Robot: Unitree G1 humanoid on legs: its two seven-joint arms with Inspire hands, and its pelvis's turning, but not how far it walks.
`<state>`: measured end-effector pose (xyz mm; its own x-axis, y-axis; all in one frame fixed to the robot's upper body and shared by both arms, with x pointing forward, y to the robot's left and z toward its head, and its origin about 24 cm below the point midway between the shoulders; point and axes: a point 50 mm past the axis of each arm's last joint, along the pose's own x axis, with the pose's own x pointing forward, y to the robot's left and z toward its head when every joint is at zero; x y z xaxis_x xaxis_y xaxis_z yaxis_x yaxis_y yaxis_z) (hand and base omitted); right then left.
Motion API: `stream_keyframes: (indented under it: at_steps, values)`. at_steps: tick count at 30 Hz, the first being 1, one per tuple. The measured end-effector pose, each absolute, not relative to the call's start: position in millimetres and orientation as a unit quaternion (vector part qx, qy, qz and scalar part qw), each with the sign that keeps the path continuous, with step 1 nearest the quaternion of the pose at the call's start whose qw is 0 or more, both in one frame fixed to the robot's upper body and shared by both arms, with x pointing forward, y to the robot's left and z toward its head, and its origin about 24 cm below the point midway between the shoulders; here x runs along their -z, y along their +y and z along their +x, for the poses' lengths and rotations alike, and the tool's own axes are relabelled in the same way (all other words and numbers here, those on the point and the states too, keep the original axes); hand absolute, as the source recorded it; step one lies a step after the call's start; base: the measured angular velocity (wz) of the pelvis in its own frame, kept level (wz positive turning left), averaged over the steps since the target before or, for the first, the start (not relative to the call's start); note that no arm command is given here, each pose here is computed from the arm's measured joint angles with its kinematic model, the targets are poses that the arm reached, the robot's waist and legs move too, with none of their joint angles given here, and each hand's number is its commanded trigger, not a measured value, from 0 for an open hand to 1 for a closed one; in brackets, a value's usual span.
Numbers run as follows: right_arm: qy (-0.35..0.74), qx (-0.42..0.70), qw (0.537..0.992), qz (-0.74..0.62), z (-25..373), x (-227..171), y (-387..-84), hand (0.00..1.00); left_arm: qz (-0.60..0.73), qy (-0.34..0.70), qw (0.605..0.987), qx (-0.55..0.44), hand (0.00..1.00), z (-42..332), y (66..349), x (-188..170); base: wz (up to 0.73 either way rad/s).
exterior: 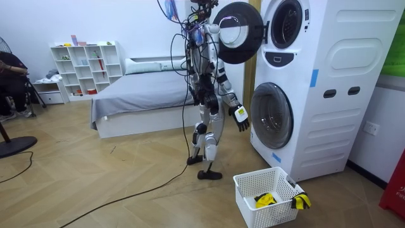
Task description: Pick clothes from washing machine
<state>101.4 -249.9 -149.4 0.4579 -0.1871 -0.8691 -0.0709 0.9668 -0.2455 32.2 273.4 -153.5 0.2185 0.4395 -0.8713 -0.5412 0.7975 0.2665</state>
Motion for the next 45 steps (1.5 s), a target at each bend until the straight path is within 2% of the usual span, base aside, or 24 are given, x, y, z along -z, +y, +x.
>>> stream_keyframes:
  at_steps: [6,11,14,23,36,45]
  values:
    - [0.479,0.045,0.866,-0.137,107,140,-255,0.00,-0.036,0.440,0.826,-0.350,0.00,82,294,130,0.17]
    - [0.462,0.028,0.869,-0.175,103,135,-258,0.00,0.007,0.326,0.879,-0.348,0.00,134,316,90,0.04]
    - [0.461,0.026,0.868,-0.183,93,133,-259,0.00,0.040,0.271,0.896,-0.351,0.00,154,325,67,0.00]
    - [0.467,0.029,0.866,-0.174,88,133,-263,0.00,0.102,0.139,0.931,-0.322,0.00,205,321,11,-0.05]
    - [0.479,-0.010,0.863,-0.162,92,137,-258,0.00,0.193,0.120,0.930,-0.290,0.00,215,316,-4,0.05]
    - [0.494,-0.021,0.855,-0.153,94,142,-257,0.00,0.269,0.103,0.931,-0.224,0.00,233,288,-26,0.33]
